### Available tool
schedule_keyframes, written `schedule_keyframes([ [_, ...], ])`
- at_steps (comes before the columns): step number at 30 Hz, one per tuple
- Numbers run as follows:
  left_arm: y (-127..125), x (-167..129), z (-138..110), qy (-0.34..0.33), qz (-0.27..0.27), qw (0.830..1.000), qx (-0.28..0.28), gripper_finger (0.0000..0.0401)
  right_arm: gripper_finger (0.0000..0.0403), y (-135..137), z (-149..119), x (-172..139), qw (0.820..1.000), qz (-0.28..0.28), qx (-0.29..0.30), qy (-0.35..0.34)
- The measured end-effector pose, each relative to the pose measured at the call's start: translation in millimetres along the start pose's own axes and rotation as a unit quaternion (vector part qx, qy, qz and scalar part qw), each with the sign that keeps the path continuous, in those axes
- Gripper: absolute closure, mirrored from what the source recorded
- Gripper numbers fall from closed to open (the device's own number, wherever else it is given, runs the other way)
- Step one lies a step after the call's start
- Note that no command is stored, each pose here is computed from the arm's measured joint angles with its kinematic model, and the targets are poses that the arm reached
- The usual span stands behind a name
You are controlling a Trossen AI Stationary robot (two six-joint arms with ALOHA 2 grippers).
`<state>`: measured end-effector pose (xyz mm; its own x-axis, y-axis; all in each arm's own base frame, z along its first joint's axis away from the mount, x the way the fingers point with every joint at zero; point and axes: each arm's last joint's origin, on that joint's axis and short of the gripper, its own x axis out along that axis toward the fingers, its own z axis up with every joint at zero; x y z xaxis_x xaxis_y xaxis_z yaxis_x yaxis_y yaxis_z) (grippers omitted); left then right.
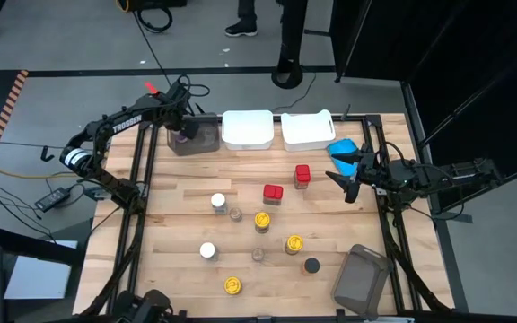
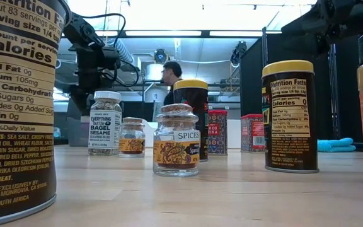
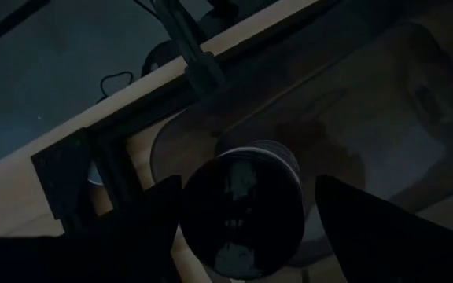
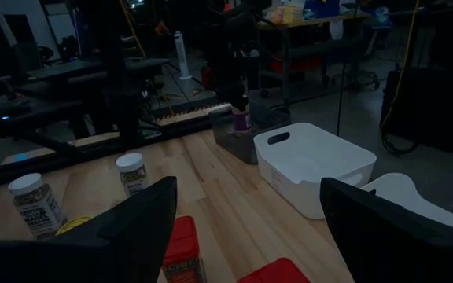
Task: Sort spices by type
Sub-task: Put the top white seasoning bottle into the black bin
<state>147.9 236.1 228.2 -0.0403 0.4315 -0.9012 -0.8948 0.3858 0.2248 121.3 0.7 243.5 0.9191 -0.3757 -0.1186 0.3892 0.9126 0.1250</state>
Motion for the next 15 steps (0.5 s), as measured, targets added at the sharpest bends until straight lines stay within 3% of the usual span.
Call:
schedule_keyframes([
  [7,0,-5,4,-0.005,-0.02,1.0,0.0,0.0105,0.0082,0,0,0,1.0,0.0,0.0,0.0],
  [15,8,-43,36,-0.067,-0.026,0.997,-0.003,0.0105,0.0082,0,0,0,1.0,0.0,0.0,0.0],
])
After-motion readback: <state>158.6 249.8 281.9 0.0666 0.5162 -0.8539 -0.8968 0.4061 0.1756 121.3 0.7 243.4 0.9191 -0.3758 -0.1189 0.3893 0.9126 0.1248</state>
